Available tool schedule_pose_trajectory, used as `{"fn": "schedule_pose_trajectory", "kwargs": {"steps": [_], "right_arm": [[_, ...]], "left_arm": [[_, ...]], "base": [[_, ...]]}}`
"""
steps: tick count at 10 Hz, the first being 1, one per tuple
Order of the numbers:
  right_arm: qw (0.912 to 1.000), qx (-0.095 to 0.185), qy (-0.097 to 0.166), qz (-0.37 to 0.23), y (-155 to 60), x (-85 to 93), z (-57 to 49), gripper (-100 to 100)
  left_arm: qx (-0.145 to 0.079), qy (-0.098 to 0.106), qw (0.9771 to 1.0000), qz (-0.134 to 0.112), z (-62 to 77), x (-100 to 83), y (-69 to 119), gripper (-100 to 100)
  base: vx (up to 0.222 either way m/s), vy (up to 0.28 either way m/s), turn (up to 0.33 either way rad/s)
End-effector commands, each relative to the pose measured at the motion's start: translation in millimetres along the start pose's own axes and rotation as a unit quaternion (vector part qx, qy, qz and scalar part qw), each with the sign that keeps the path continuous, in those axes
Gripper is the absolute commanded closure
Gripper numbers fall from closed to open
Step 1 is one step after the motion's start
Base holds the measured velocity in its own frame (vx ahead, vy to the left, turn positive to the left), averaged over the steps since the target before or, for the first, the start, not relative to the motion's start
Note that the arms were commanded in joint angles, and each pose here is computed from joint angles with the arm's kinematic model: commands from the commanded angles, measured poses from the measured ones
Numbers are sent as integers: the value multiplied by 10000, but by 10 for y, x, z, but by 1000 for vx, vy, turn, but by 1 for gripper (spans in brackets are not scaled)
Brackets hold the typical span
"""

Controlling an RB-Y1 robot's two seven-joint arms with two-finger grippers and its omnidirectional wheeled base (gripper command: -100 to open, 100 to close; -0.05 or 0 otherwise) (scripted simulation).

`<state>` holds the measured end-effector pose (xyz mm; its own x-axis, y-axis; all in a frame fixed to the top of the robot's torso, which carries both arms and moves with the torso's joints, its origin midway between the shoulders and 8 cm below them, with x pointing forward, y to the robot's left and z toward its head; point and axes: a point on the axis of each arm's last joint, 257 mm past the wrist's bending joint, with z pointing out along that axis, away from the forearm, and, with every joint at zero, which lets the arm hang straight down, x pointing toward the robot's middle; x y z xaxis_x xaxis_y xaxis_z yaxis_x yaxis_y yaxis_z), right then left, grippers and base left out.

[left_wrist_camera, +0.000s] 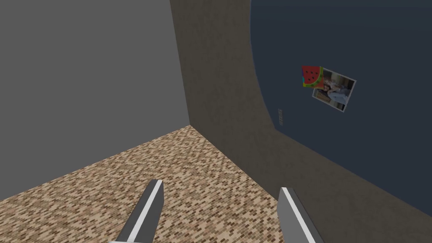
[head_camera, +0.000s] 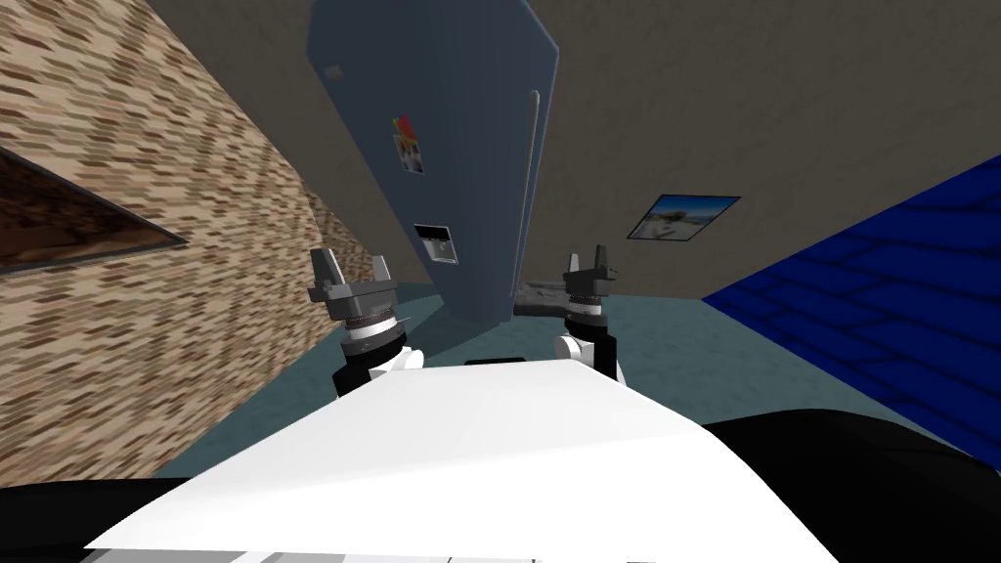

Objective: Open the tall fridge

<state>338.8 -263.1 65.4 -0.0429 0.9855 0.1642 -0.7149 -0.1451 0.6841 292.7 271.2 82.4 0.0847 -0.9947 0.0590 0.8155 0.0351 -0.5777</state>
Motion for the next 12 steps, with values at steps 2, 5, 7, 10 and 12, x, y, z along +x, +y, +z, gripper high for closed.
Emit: {"fn": "schedule_pose_trajectory", "kwargs": {"steps": [2,5,7,10,12], "right_arm": [[10000,0,0,0,0,0,0,0],[10000,3,-1,0,-3,-1,-1,0],[10000,3,-1,0,-3,-1,-1,0],[10000,3,-1,0,-3,-1,-1,0],[10000,4,-1,0,-3,-1,-1,0]], "left_arm": [[0,0,10000,0,0,0,0,0],[-188,426,9988,132,66,113,99,-100],[-312,658,9970,265,137,164,171,-100],[-480,829,9944,441,231,182,270,-100],[-621,875,9927,551,283,168,349,-100]], "base": [[0,0,0],[-7,0,-58],[-15,-3,-103],[-12,-7,-90],[-9,-10,-68]]}}
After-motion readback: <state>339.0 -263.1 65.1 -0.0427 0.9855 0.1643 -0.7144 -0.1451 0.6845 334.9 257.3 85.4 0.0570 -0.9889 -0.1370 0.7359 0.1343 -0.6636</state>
